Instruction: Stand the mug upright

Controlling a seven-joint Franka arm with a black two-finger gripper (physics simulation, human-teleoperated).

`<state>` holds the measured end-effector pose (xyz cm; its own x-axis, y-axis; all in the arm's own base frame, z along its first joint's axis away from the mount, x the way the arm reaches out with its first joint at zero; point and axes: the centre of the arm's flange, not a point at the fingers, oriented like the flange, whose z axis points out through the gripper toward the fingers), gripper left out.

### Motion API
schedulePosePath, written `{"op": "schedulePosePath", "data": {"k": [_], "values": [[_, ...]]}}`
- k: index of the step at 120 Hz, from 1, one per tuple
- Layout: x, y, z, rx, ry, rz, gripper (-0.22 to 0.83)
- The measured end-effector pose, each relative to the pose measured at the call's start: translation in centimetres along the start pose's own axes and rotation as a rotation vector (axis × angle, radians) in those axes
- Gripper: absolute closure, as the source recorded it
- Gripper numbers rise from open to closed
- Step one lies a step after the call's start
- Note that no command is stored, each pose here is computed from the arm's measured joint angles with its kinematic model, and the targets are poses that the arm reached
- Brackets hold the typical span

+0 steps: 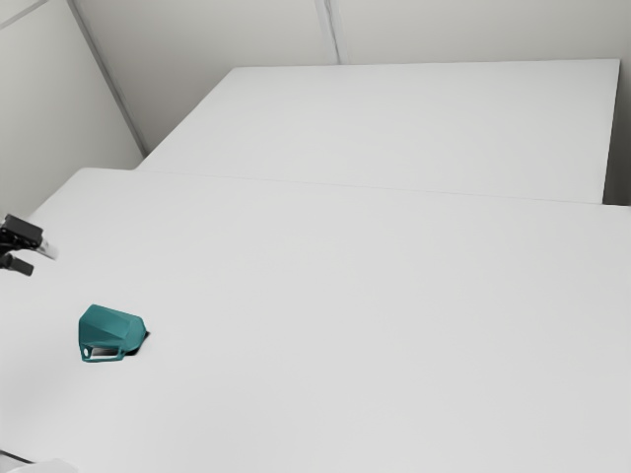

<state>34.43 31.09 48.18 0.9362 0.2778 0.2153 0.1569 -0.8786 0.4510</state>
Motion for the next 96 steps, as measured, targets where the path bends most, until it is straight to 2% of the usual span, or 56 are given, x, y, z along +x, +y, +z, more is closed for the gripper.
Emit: {"op": "schedulePosePath", "data": {"k": [53, 96], "values": [[-2.7, -5.7, 3.9, -0.086, 0.025, 0.057, 0.0], [-5.2, -9.1, 6.2, -0.169, 0.109, 0.054, 0.0]]}}
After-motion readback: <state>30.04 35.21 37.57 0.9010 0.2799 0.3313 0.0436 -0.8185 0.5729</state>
